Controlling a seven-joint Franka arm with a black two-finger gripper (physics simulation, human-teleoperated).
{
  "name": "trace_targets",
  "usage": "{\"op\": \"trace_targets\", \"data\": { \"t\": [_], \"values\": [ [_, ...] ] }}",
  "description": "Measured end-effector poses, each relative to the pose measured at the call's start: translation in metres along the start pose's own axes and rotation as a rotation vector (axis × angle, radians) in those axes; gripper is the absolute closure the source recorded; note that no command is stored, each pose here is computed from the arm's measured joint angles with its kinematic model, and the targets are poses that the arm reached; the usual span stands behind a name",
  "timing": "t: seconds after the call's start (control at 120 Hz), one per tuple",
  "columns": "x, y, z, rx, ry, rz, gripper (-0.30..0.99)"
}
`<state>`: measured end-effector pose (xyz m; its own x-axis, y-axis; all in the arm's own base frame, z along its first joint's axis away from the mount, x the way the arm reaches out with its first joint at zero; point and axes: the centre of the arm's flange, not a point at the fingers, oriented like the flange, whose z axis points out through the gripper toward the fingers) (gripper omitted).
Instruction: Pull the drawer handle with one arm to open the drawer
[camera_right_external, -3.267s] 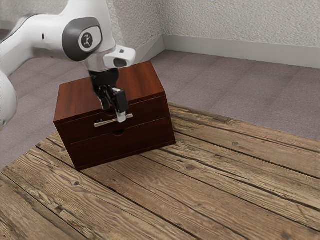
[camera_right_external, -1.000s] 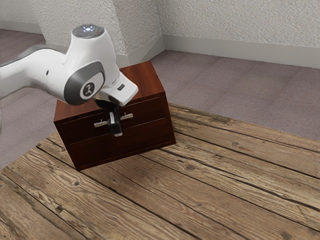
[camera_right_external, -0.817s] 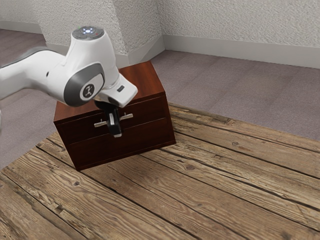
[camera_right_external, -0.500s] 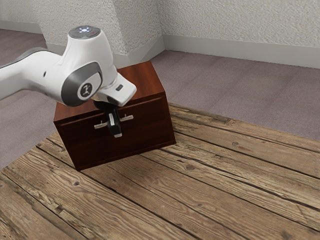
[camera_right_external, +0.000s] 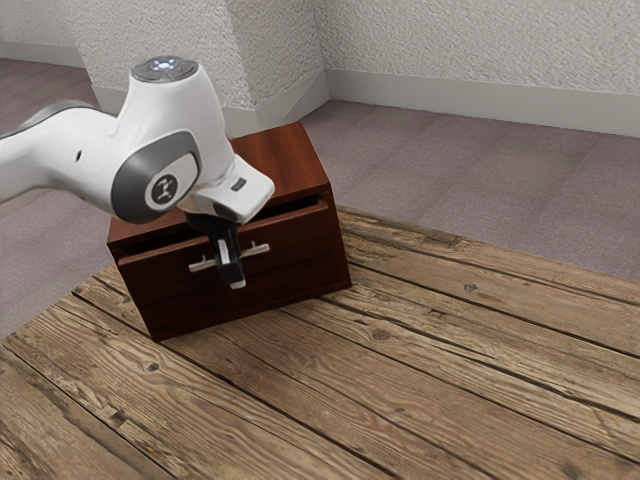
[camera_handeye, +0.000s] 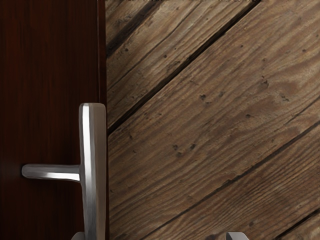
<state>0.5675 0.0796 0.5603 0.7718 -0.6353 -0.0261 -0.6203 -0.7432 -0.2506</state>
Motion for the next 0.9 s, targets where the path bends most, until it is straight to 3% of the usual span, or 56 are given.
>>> {"op": "trace_targets", "data": {
  "t": [0.417, 0.9],
  "values": [
    [0.017, 0.048, -0.014, -0.021, -0.002, 0.032, 0.4],
    [0.012, 0.088, -0.027, -0.037, -0.007, 0.04, 0.38]
  ]
}}
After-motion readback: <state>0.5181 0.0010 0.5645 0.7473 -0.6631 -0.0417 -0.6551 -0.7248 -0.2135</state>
